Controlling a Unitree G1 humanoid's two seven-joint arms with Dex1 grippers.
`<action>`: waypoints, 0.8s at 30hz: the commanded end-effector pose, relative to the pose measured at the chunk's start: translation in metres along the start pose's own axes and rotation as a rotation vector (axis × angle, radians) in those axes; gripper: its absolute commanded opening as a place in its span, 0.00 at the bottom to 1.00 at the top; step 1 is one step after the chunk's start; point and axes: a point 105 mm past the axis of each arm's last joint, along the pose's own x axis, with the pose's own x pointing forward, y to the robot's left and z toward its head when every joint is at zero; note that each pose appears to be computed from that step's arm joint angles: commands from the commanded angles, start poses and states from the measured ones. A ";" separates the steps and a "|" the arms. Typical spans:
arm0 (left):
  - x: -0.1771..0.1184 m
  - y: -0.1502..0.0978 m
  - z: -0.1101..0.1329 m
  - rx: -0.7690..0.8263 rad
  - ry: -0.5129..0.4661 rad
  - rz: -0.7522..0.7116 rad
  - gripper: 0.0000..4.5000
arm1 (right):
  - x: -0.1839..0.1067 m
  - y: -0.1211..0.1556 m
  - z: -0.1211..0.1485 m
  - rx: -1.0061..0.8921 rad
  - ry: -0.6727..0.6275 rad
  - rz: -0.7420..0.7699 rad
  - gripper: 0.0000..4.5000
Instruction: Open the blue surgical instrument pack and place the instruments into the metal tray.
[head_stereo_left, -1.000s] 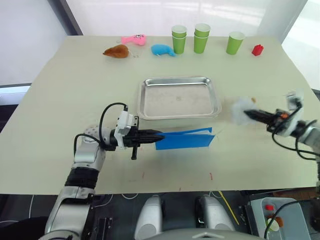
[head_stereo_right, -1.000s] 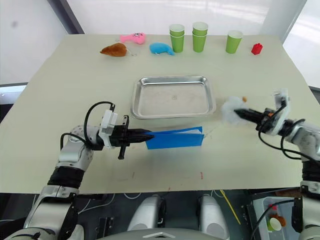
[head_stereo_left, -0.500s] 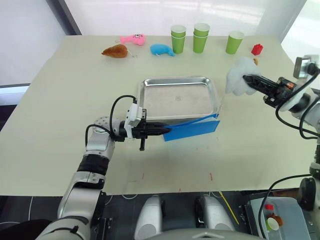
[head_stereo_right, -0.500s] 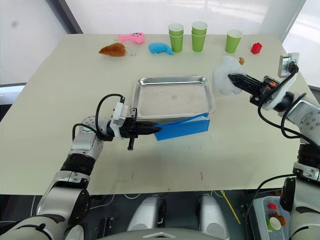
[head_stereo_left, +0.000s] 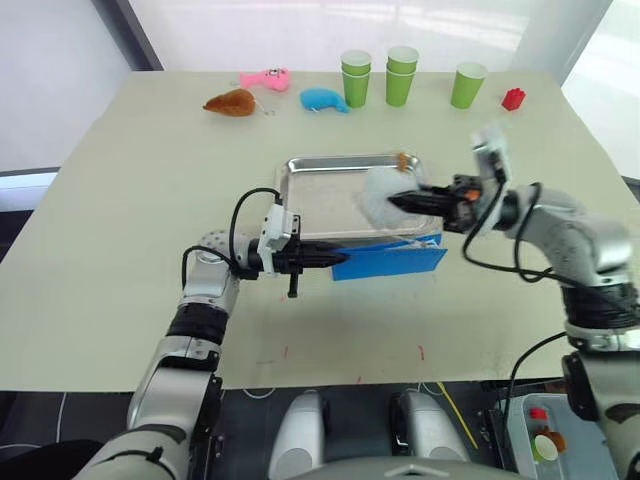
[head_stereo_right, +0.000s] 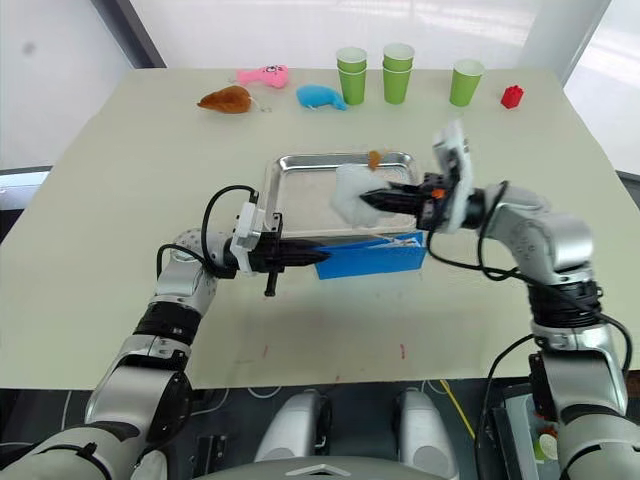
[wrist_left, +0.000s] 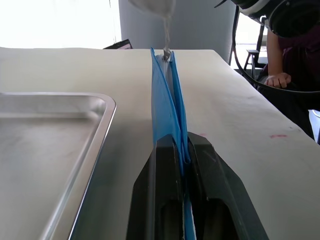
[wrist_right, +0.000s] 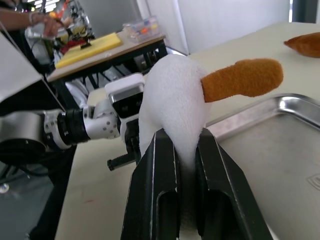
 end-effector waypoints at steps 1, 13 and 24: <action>0.003 -0.004 -0.005 -0.006 0.017 -0.029 0.00 | 0.016 0.009 0.014 -0.119 -0.040 0.040 0.01; 0.003 -0.004 -0.009 -0.012 0.022 -0.035 0.00 | 0.039 0.036 0.042 -0.208 -0.222 0.076 0.01; 0.003 -0.006 -0.015 -0.022 0.029 -0.041 0.00 | 0.052 0.064 0.006 -0.352 -0.161 0.109 0.01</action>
